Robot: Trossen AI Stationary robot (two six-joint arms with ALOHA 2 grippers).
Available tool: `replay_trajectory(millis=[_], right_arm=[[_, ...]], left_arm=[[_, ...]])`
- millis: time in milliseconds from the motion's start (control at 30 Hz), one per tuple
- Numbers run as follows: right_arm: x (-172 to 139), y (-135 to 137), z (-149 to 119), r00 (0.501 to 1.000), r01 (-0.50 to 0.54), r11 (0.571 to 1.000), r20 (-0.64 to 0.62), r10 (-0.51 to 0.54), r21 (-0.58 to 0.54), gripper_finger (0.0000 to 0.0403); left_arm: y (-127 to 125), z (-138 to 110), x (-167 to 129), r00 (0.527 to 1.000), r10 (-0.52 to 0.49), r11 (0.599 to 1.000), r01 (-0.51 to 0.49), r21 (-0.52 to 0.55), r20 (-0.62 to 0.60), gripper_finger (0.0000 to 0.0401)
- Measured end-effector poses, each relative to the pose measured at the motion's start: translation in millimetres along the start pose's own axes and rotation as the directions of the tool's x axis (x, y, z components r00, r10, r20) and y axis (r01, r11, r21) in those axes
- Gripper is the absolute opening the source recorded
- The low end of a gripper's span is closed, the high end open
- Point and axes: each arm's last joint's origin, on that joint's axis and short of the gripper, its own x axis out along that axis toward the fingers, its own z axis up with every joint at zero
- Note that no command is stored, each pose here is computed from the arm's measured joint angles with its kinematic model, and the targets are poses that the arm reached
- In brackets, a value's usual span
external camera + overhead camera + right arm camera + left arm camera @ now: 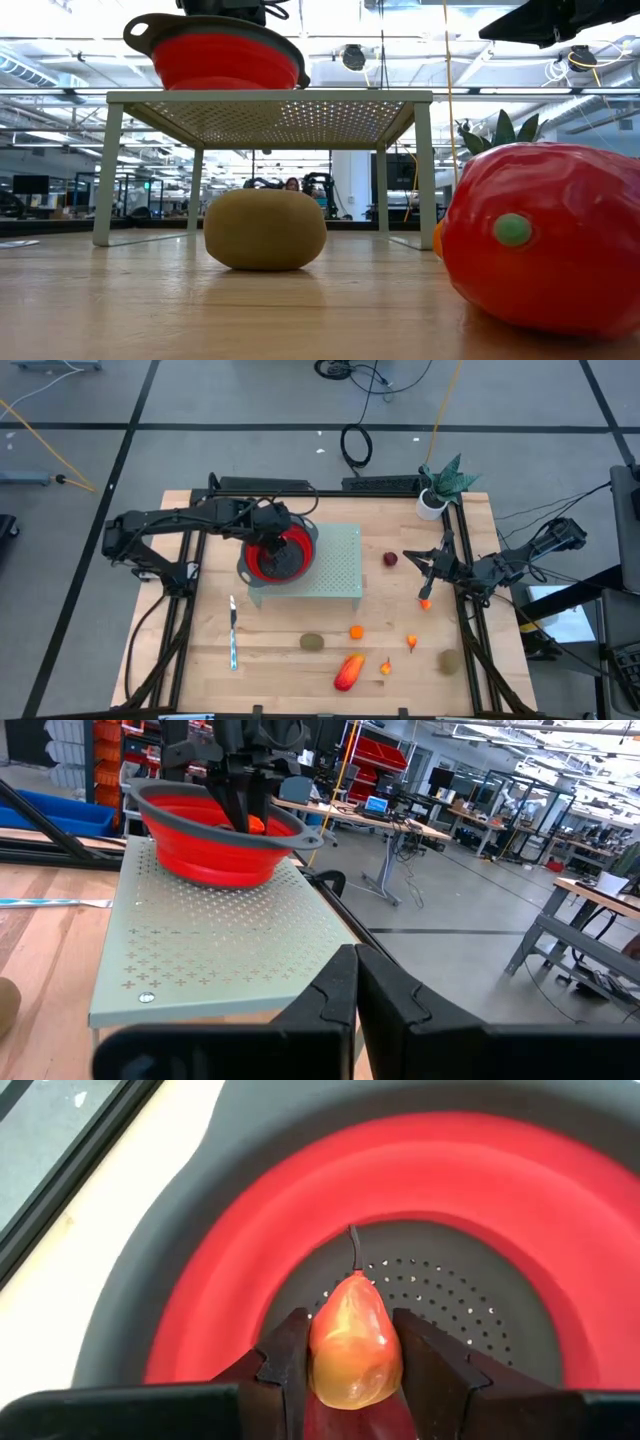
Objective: Pick & Place Fruit
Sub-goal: Put the left peach into the strainer bowl on the shelf, then put the pomegranate into the strainer bowl on the shelf
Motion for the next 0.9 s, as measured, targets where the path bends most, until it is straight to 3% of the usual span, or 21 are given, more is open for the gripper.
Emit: replay_trajectory(millis=[533,900], right_arm=[[0.0,0.0,0.0,1.000,0.000,1.000,0.000,0.000,0.000,0.0000],[0.0,-0.1,0.1,1.000,0.000,1.000,0.000,0.000,0.000,0.0000]], left_arm=[[-3.8,1.7,13.7,0.999,-0.004,1.000,0.004,0.004,-0.046,0.0127],[-3.5,1.7,10.4,0.998,-0.033,0.999,0.033,0.002,-0.051,0.0227]])
